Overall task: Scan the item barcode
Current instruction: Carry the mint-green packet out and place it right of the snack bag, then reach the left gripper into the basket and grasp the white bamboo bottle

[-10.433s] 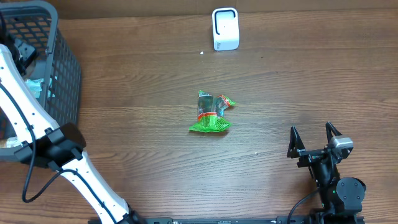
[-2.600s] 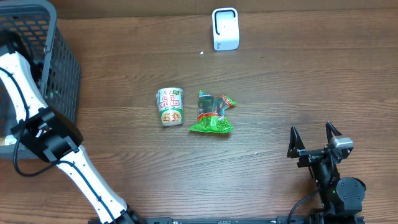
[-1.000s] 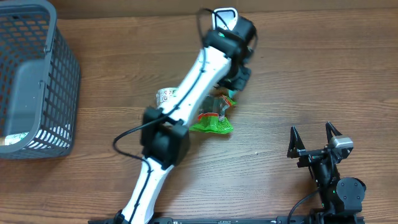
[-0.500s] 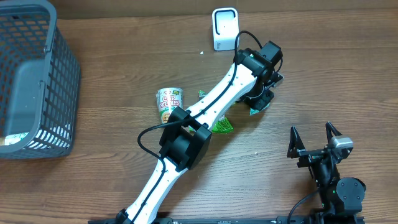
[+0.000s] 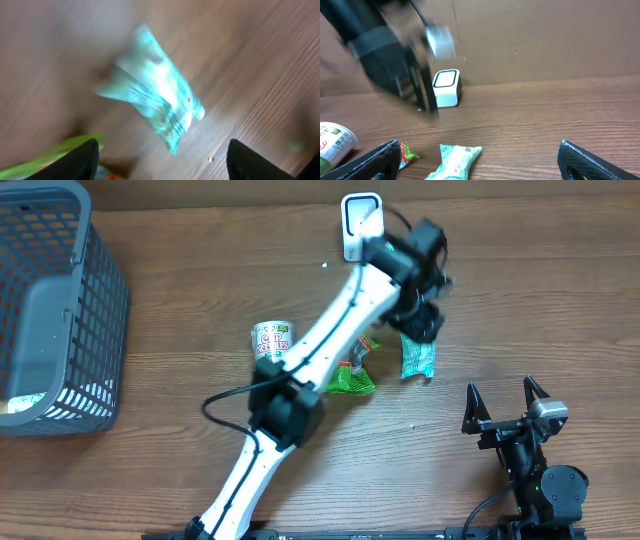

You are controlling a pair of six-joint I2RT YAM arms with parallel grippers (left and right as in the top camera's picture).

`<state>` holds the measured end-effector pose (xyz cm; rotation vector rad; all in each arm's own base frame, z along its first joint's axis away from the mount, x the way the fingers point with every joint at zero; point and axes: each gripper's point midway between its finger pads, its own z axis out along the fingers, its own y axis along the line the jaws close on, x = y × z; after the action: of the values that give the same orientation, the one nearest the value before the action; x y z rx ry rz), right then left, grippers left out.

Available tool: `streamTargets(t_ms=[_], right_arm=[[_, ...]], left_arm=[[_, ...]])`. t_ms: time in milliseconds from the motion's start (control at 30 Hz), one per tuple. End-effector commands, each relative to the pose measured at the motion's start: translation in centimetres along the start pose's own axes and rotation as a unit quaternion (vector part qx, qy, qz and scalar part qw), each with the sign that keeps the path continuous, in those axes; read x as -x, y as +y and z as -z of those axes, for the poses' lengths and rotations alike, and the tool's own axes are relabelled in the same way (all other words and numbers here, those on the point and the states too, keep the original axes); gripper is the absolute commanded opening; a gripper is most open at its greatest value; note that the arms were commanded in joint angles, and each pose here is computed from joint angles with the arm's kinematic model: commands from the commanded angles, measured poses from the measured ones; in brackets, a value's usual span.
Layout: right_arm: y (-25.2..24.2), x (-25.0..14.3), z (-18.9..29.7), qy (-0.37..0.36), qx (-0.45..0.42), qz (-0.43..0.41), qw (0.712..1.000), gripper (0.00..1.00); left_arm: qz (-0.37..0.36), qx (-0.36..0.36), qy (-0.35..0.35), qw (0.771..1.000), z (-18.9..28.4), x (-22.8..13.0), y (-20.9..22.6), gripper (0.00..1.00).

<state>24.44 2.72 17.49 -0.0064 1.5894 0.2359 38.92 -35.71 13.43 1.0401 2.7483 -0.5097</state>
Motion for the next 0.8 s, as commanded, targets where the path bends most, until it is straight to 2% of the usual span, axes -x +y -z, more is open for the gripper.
streamTargets(t_ms=[0,67,200,333,367,467,567,700,767], right_arm=[[0.0,-0.2,0.0,-0.001,0.001,-0.002,1.000,1.00],[0.0,-0.2,0.0,-0.001,0.001,-0.002,1.000,1.00],[0.0,-0.2,0.0,-0.001,0.001,-0.002,1.000,1.00],[0.0,-0.2,0.0,-0.001,0.001,-0.002,1.000,1.00],[0.0,-0.2,0.0,-0.001,0.001,-0.002,1.000,1.00],[0.0,-0.2,0.0,-0.001,0.001,-0.002,1.000,1.00],[0.0,-0.2,0.0,-0.001,0.001,-0.002,1.000,1.00],[0.0,-0.2,0.0,-0.001,0.001,-0.002,1.000,1.00],[0.0,-0.2,0.0,-0.001,0.001,-0.002,1.000,1.00]], left_arm=[[0.068,0.048,-0.209,0.974,18.1,3.3,3.6,0.72],[0.125,0.101,-0.264,0.951,23.8,2.2,7.6,0.73],[0.254,0.171,-0.323,0.896,32.5,-3.3,15.3,0.72],[0.394,0.214,-0.336,0.829,38.0,-11.9,22.3,0.72],[0.456,0.231,-0.327,0.795,39.5,-16.4,25.2,0.72],[0.510,0.235,-0.331,0.758,41.2,-21.4,28.8,0.71],[0.580,0.242,-0.327,0.706,42.2,-26.7,31.7,0.71],[0.653,0.255,-0.301,0.646,42.2,-32.9,34.2,0.71],[0.681,0.257,-0.285,0.624,41.8,-35.6,35.1,0.71]])
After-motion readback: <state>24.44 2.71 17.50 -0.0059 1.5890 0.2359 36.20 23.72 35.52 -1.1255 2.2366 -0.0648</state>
